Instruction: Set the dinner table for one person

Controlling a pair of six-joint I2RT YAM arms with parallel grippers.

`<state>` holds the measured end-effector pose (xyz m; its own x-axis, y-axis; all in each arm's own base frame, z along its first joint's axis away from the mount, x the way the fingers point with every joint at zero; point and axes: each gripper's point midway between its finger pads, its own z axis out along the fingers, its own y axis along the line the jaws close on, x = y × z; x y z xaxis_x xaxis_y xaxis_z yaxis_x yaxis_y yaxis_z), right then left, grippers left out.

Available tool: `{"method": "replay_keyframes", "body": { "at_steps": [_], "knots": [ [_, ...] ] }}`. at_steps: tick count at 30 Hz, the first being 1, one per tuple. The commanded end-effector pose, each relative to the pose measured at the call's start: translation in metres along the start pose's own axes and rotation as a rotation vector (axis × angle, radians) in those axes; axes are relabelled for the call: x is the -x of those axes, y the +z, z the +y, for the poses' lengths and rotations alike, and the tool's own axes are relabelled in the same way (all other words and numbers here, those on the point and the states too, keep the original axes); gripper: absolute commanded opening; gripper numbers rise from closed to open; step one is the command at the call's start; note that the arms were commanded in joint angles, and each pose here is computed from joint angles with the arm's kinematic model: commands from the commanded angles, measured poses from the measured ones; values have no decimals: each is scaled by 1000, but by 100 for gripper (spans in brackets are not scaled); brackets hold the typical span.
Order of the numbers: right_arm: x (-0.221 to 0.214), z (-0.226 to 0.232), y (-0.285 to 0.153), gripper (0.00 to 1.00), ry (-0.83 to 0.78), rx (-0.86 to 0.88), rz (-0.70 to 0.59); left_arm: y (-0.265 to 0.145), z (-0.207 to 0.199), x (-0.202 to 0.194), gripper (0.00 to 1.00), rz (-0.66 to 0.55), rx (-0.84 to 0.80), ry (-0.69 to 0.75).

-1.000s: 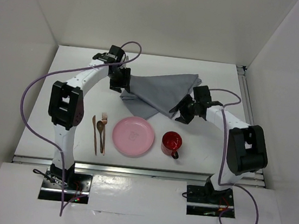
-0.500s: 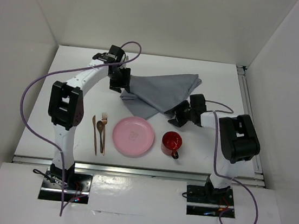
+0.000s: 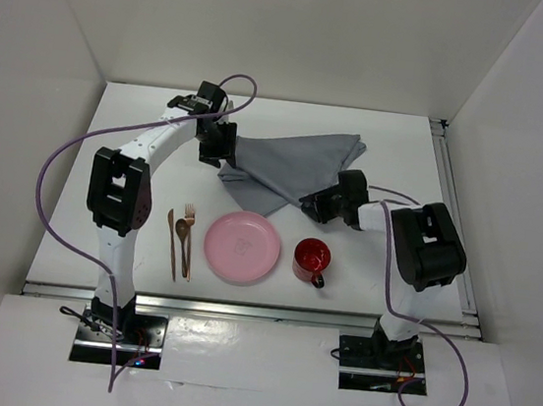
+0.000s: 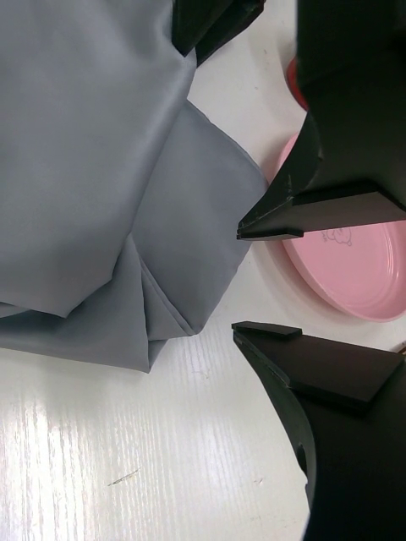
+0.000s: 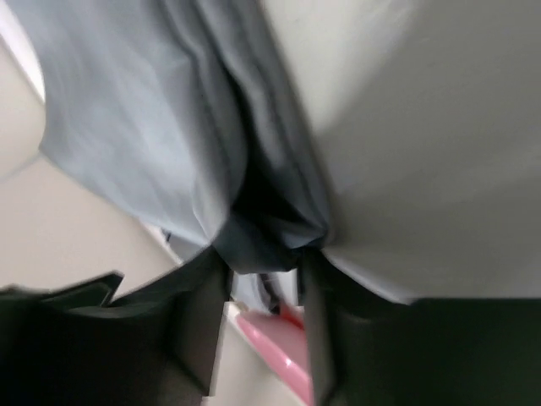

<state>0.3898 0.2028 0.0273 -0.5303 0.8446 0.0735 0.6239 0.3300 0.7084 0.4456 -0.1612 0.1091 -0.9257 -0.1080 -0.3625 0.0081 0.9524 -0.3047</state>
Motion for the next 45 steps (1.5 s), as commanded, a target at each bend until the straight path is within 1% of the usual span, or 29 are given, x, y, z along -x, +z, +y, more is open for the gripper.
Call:
{"method": "replay_keyframes", "body": {
  "at_steps": [1, 2, 3, 6, 7, 9, 13, 14, 17, 18, 19, 20, 21, 24, 26, 28, 29, 30, 32, 33, 35, 36, 37, 39, 41, 42, 43, 44, 45],
  "knots": [
    [12, -22, 12, 41, 61, -101, -111, -16, -3, 7, 60, -35, -9, 17],
    [14, -18, 10, 35, 59, -92, -123, -16, -3, 7, 60, -35, -9, 17],
    [11, -18, 10, 26, 52, -93, -126, -16, -3, 7, 60, -35, -9, 17],
    [13, -17, 10, 10, 33, -97, -136, -16, -4, 7, 60, -32, -18, 27],
    [14, -9, 8, 0, 20, -77, -138, -16, -4, 7, 60, -32, -18, 27],
    [14, 0, 3, 0, -11, -61, -139, -14, -3, 6, 60, -32, -17, 36],
    [15, 42, -17, 0, -100, 21, -150, -12, -2, 3, 59, -24, -14, 43],
    [15, 65, -28, 0, -124, 70, -159, -12, 0, 4, 59, -27, -4, 43],
    [16, 99, -49, 0, -195, 154, -156, -10, 2, 1, 59, -19, -1, 41],
    [14, 121, -61, 0, -214, 203, -156, -10, 1, 3, 59, -27, -4, 43],
    [18, 129, -65, 0, -243, 222, -162, -13, 0, 4, 59, -35, -7, 45],
    [14, 141, -73, 0, -262, 256, -150, -11, -2, 4, 57, -35, -18, 46],
    [20, 165, -84, 0, -278, 308, -163, -11, -2, 4, 57, -35, -18, 46],
    [31, 198, -103, 0, -319, 389, -163, -10, -4, 1, 56, -34, -39, 47],
    [34, 207, -99, 0, -335, 408, -147, -8, -8, -1, 55, -27, -66, 48],
    [42, 217, -99, 0, -334, 429, -129, -10, -16, 2, 50, -46, -109, 56],
    [43, 223, -103, 0, -339, 447, -134, -7, -17, 0, 43, -40, -125, 57],
    [48, 224, -101, 0, -335, 446, -132, -5, -19, -1, 39, -41, -135, 58],
    [53, 226, -103, 0, -342, 456, -147, -7, -24, 3, 36, -61, -159, 46],
    [52, 231, -107, 0, -350, 475, -144, -7, -25, 5, 30, -69, -162, 38],
    [62, 229, -102, 0, -340, 466, -148, -1, -27, 7, 27, -63, -173, 16],
    [60, 234, -106, 0, -347, 481, -139, 0, -31, 11, 20, -69, -189, 9],
    [64, 234, -107, 0, -343, 481, -147, -1, -35, 15, 8, -75, -202, 0],
    [62, 231, -103, 0, -344, 475, -126, -1, -52, 23, 0, -92, -290, -26],
    [69, 232, -99, 0, -340, 478, -136, 0, -67, 14, 0, -86, -363, -31],
    [66, 234, -101, 0, -338, 492, -120, -8, -78, 23, 0, -141, -398, -35],
    [70, 236, -99, 0, -337, 496, -112, -3, -81, 14, 0, -132, -403, -44],
    [71, 234, -92, 0, -335, 488, -100, -3, -92, 9, 0, -135, -421, -33],
    [75, 236, -92, 0, -325, 491, -96, 1, -94, 7, 0, -137, -414, -56]
  ]
}}
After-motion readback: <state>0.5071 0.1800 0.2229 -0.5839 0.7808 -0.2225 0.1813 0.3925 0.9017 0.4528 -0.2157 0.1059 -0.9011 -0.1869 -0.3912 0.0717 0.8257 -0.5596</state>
